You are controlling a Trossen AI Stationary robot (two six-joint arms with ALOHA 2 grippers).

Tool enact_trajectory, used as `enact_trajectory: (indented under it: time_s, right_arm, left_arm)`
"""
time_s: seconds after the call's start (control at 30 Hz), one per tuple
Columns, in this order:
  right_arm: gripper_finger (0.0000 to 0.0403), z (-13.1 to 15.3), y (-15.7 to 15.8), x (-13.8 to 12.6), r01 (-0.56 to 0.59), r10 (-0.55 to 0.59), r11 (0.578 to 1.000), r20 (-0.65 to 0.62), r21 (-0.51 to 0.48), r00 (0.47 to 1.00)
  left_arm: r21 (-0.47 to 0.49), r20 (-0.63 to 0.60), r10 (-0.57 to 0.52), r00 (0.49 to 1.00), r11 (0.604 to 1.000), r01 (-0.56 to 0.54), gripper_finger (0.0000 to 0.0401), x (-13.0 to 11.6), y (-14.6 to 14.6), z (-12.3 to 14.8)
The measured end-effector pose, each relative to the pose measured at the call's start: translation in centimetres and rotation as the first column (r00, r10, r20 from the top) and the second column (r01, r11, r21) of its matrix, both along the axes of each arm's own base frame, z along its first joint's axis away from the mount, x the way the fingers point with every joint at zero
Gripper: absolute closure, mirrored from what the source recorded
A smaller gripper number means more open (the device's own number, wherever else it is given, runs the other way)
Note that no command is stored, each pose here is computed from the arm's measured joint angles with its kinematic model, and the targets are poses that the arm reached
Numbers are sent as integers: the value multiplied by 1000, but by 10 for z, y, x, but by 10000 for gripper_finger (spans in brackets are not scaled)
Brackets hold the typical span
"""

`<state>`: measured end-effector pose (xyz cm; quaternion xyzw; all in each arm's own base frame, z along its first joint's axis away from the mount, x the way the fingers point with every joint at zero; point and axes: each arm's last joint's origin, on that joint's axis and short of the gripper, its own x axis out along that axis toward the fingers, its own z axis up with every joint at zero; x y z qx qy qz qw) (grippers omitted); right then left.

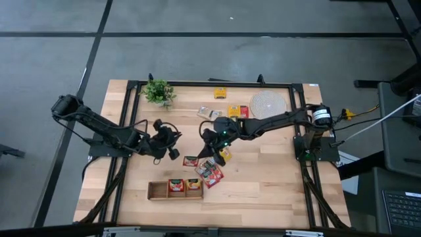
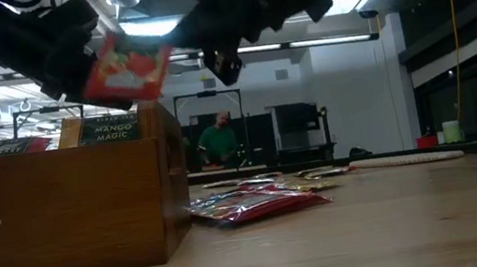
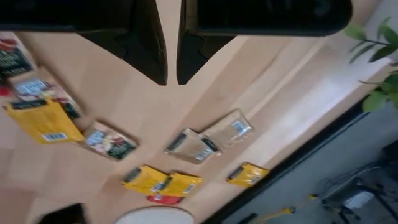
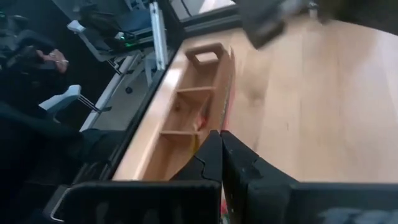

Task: Pick & Place Tea
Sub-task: Put the red tea bag into the middle section of the wooden organizer

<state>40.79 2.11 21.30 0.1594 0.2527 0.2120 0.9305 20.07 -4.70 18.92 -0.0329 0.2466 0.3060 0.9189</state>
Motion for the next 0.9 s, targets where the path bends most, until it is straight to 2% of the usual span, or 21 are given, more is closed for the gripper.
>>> enact_trajectory:
  time_s: [0.47, 0.6, 0.7, 0.8, 0.9]
  right_arm:
    - [403, 13, 33, 4, 34, -31, 998, 46, -50, 998]
    - [403, 12, 34, 4, 42, -40, 998, 33, -57, 999]
    - [403, 8, 32, 2, 51, -52, 996, -14, -68, 999]
    - [403, 4, 29, 1, 96, -102, 990, -50, -106, 993]
    - [403, 3, 23, 1, 114, -122, 986, -65, -125, 990]
  left_arm:
    - [-11, 2, 77, 997, 997, -77, 368, 4, 17, 0]
    - [-24, 9, 16, 1000, 1000, -16, 368, 4, 14, 4]
    - [-26, 66, -78, 995, 996, 80, 368, 2, 8, 16]
    - [-44, 157, -100, 983, 993, 108, 367, -3, 5, 30]
    - [-106, 224, -151, 963, 978, 178, 359, -10, 5, 41]
